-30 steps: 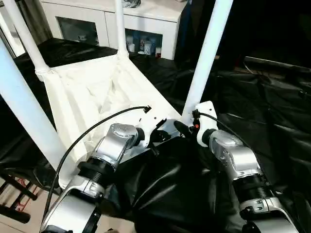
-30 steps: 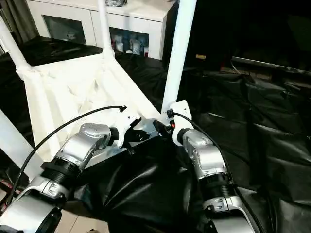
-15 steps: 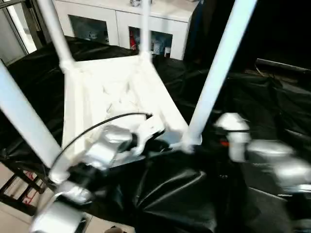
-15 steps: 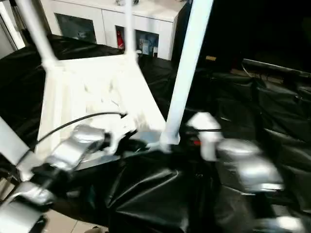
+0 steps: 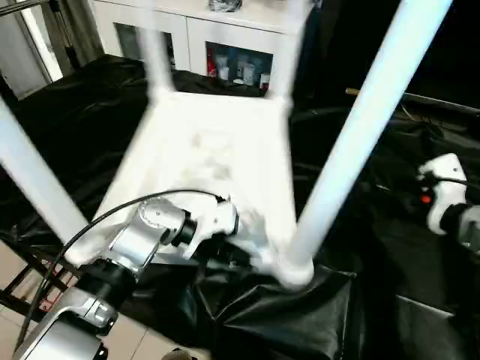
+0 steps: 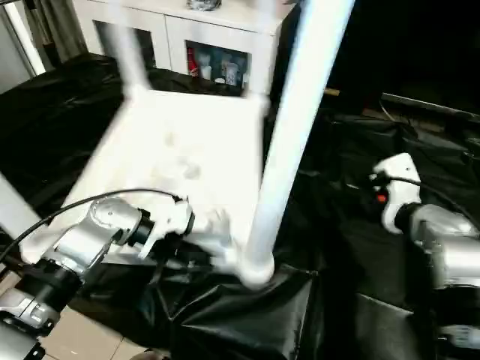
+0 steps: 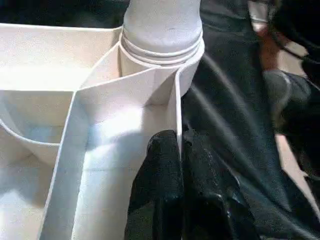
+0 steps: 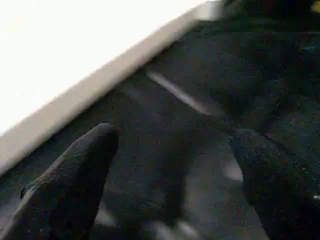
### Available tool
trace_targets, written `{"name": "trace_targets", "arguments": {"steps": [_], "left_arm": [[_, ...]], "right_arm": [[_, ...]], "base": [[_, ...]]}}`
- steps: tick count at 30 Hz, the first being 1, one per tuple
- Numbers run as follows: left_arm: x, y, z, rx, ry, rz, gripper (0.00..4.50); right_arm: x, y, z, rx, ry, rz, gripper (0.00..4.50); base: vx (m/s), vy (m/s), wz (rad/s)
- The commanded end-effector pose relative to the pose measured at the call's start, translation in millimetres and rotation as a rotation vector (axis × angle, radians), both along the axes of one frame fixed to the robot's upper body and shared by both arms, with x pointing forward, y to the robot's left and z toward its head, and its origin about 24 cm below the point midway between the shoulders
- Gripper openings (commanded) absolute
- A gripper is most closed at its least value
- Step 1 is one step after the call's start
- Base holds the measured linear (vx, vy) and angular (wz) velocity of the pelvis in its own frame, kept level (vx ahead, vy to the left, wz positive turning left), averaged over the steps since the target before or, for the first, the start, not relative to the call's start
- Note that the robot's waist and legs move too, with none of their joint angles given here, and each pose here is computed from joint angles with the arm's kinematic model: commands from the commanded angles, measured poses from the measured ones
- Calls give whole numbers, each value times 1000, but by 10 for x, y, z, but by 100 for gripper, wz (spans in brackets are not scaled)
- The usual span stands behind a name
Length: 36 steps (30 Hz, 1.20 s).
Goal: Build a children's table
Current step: Rotate leg to tighten
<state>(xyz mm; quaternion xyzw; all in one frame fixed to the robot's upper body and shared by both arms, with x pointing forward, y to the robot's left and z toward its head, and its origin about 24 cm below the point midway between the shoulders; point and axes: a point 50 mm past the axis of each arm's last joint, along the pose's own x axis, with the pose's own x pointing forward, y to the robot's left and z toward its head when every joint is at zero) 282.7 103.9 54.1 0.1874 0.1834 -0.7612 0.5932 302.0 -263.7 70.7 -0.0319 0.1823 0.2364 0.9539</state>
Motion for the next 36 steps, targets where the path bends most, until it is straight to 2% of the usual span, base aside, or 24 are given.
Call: {"name": "trace_targets", "arguments": {"steps": [1, 2, 4, 9, 11, 12, 13, 15, 19, 22, 23, 25, 26, 27, 28, 29, 30, 31, 33, 34, 35, 36], "left_arm": [[0, -69, 123, -47, -50, -87, 0], [0, -69, 123, -47, -50, -87, 0], [46, 42, 93, 0, -92, -73, 0], [58, 132, 92, 4, -119, -68, 0], [77, 157, 133, -33, -185, -57, 0], [103, 143, 193, -103, -247, -35, 28], [103, 143, 194, -104, -248, -34, 44], [90, 187, 226, -118, -188, -19, 58], [48, 225, 345, -213, -166, 26, 99], [39, 291, 473, -316, -234, 162, 119], [48, 313, 493, -344, -267, 214, 129], [104, 422, 527, -412, -387, 457, 136], [112, 435, 526, -413, -398, 485, 139], [139, 502, 523, -427, -439, 617, 154], [211, 621, 498, -426, -446, 868, 166], [211, 621, 498, -426, -446, 868, 173], [240, 806, 441, -442, -424, 1171, 173], [191, 902, 401, -463, -426, 1331, 185], [114, 962, 316, -404, -427, 1464, 197], [70, 959, 288, -381, -443, 1498, 216], [7, 935, 285, -409, -471, 1505, 216], [7, 935, 285, -409, -471, 1505, 219]], "right_arm": [[29, 128, 5, -15, -17, 22, 405], [29, 128, 5, -15, -17, 22, 405], [66, 302, -67, 12, -18, 38, 405], [78, 435, -128, 25, -18, 55, 405], [88, 511, -144, 39, -17, 61, 405], [100, 549, -141, 52, -21, 53, 413], [100, 550, -141, 53, -21, 53, 417], [114, 585, -136, 61, -28, 34, 417], [125, 635, -100, 57, -60, -3, 417], [99, 668, -46, 33, -101, -57, 417], [88, 668, -41, 10, -115, -76, 417], [45, 660, -32, -89, -163, -152, 417], [41, 658, -32, -101, -168, -159, 417], [12, 661, -27, -120, -185, -189, 433], [-28, 661, -37, -94, -173, -252, 443], [-28, 661, -37, -94, -173, -252, 450], [-91, 679, -45, -57, -171, -318, 450], [-128, 699, -61, -58, -181, -349, 450], [-164, 723, -99, -38, -171, -373, 450], [-186, 735, -120, -33, -164, -382, 450], [-218, 768, -145, -14, -153, -377, 450], [-218, 768, -145, -14, -153, -377, 450]], "base": [[0, 0, 0], [0, 0, 0], [0, 0, 0], [0, 0, 0], [0, 0, 0], [0, 0, 0], [0, 0, 0], [0, 0, 0], [0, 0, 0], [0, 0, 0], [0, 0, 0], [0, 0, 0], [0, 0, 0], [0, 0, 0], [0, 0, 0], [0, 0, 0], [0, 0, 0], [0, 0, 0], [0, 0, 0], [0, 0, 0], [0, 0, 0], [0, 0, 0]]}}
